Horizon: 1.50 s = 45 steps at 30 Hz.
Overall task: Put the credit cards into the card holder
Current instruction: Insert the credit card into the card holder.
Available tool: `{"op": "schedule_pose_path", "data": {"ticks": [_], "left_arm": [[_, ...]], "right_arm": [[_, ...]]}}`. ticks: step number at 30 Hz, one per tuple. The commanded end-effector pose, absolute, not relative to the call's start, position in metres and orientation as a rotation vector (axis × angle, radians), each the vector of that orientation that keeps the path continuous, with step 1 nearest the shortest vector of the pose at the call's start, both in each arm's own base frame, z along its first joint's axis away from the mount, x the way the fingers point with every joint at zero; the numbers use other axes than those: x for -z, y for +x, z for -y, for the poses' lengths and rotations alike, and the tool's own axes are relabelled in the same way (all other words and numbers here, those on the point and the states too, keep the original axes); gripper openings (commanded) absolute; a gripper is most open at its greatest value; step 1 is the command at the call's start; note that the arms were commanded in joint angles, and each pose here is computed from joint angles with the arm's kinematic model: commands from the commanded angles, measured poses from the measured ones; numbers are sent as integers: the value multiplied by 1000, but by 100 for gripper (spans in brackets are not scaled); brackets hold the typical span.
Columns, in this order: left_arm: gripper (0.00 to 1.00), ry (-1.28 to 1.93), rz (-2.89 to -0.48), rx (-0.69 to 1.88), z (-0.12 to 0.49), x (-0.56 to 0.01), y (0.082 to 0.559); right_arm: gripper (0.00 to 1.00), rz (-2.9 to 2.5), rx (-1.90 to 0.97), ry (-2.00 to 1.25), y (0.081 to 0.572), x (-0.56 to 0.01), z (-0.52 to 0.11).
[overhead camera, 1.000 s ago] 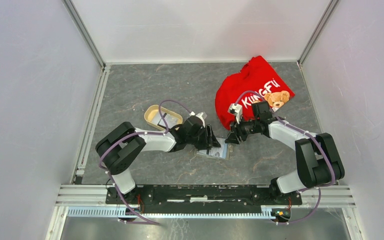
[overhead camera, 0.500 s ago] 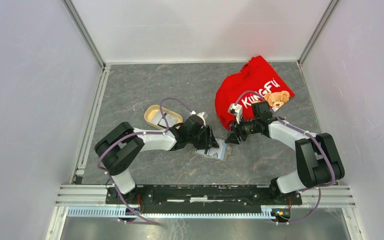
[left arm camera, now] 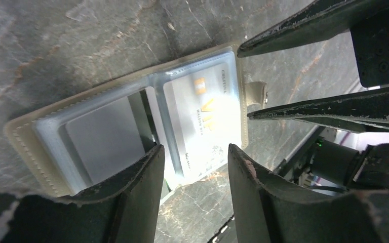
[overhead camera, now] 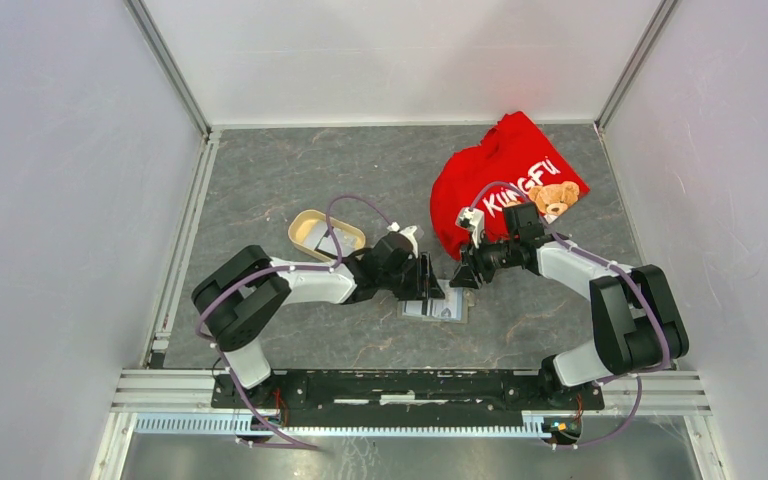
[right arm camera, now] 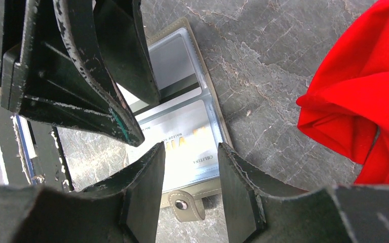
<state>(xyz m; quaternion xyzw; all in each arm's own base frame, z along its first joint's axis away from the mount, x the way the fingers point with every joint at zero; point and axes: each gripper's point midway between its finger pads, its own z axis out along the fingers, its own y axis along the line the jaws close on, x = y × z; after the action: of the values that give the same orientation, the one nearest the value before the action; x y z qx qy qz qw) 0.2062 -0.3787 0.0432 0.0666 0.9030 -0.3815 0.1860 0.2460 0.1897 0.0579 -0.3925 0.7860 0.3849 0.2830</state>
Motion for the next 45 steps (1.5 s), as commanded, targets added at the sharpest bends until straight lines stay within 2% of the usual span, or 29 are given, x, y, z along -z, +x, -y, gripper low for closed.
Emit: {"op": "schedule_pose_path", "data": {"ticks": [1,10,14,18,25,37,45], "left_arm": [[57,243,-2435,963,372,-66,225],[56,285,-2109,1089,367,-131,233],[56,381,-1922,1316,380,-158,213],[53,395,-2019,1380,390,-135,203],[52,354,-2122,1274,380,-101,201],[50,301,-2222,1196,384,-60,200],[50,279,-2274,1158,380,-42,200]], "right_arm": [[49,-2070,-1018,-1065,254,-63,-191],[48,-2111,-1045,-1012,244,-57,-190],[47,-2157,-1019,-960,244,-54,-185],[46,-2194,-1080,-886,239,-61,-187],[43,-2310,-1202,-734,216,-56,-189],[45,-2381,-1068,-526,221,-41,-177],[44,-2445,-1215,-490,211,-26,-186]]}}
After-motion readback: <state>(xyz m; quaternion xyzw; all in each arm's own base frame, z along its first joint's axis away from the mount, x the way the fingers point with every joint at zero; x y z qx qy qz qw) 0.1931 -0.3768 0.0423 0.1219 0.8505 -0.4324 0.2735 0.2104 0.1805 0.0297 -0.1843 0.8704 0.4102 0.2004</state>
